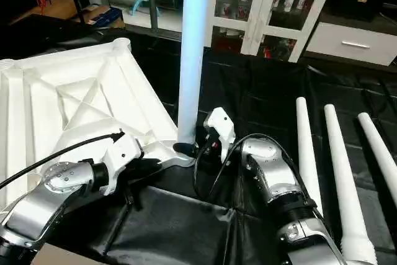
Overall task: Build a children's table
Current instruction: Rotate leg to tighten
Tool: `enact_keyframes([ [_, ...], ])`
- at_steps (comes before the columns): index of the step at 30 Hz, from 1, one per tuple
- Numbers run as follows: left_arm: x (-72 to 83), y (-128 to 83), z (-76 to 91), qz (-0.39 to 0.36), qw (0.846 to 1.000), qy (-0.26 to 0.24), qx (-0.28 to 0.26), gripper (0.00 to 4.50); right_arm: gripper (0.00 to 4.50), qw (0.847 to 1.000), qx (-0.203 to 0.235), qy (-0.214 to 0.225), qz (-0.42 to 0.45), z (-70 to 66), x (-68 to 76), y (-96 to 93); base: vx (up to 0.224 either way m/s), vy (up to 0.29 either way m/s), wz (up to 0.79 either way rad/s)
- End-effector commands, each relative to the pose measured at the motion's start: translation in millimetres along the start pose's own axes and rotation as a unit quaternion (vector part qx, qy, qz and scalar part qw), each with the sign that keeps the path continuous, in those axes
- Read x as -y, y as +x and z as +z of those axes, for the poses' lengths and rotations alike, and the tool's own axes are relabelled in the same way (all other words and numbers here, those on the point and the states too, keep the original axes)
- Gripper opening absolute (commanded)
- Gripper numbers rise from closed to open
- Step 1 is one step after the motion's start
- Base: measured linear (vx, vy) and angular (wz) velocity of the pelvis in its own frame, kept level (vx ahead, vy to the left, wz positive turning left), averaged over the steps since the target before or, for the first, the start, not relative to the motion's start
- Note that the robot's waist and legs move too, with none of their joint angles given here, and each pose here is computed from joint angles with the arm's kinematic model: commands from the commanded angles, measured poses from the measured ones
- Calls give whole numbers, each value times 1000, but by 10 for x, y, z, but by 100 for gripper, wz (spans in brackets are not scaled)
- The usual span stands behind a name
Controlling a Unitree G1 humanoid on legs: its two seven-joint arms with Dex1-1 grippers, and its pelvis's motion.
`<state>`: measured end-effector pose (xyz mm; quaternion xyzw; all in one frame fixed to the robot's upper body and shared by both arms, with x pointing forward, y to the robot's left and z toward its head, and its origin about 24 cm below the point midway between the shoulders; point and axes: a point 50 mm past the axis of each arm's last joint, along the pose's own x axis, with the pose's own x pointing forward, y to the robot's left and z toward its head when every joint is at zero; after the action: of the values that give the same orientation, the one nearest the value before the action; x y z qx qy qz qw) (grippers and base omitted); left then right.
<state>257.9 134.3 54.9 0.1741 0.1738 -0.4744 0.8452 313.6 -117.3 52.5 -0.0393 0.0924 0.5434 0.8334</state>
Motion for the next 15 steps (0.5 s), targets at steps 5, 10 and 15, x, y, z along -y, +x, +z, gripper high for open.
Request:
enact_keyframes([
  [5,69,60,152,-33,999,24,33,0,195,999,-8,6,-34,-41,49,-95,0,0,0],
  [10,49,92,137,-18,999,14,29,0,193,995,-10,5,-100,-69,113,-26,0,0,0],
  [15,-161,279,98,101,995,-20,-10,0,192,949,-34,25,-312,-143,334,55,0,0,0],
])
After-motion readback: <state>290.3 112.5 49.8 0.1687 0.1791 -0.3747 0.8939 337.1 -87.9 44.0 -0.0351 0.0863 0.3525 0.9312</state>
